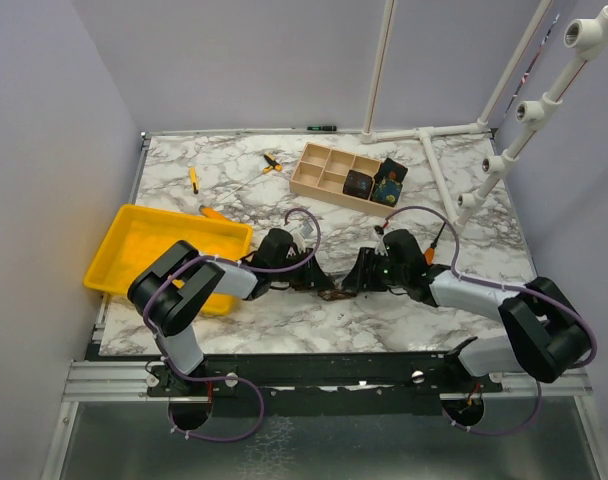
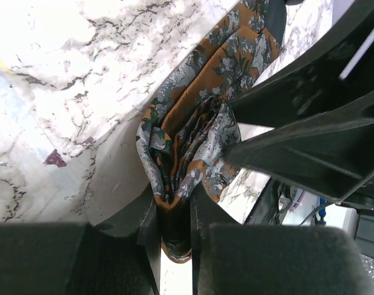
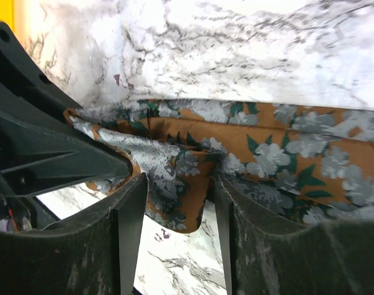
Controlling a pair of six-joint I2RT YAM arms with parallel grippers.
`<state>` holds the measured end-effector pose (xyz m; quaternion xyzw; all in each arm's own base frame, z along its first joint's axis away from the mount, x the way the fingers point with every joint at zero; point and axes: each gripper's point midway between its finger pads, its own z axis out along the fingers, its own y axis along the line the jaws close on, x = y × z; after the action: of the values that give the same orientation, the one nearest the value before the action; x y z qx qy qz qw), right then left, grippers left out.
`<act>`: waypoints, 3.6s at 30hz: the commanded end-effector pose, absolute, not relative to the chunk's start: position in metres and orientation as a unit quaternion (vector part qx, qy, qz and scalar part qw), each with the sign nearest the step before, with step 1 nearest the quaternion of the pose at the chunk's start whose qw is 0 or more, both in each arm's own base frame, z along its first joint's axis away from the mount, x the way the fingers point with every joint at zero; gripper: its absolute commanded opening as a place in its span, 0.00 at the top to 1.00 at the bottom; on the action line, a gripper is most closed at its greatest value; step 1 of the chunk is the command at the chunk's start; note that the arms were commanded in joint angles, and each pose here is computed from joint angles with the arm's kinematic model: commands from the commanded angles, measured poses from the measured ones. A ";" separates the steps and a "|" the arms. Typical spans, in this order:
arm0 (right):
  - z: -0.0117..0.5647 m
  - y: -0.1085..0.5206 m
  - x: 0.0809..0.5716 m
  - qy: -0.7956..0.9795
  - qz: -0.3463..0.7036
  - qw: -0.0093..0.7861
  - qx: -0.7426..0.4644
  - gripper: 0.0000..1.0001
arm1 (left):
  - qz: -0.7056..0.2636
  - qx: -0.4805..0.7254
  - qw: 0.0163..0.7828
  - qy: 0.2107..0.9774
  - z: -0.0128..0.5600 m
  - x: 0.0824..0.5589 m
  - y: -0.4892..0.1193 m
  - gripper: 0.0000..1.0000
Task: Roll the ties
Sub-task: Roll the tie at the center of the board.
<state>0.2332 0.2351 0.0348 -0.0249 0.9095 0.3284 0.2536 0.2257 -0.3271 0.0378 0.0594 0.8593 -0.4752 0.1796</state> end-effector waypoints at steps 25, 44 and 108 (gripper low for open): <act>-0.002 0.151 0.226 0.930 0.195 0.248 0.186 0.66 | -0.203 0.111 0.153 0.961 0.030 0.224 -0.249 1.00; 0.050 0.169 0.223 0.916 0.247 0.287 0.132 0.46 | 0.163 0.152 0.187 0.957 0.066 0.273 -0.168 1.00; 0.051 0.174 0.187 0.909 0.304 0.277 0.073 0.37 | 0.177 0.179 0.313 0.916 0.134 0.294 -0.282 0.01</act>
<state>0.1892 0.1610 0.0351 0.1137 0.9165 0.2693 0.2732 0.2956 -0.2774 0.1016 0.1889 0.9070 0.2391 0.2908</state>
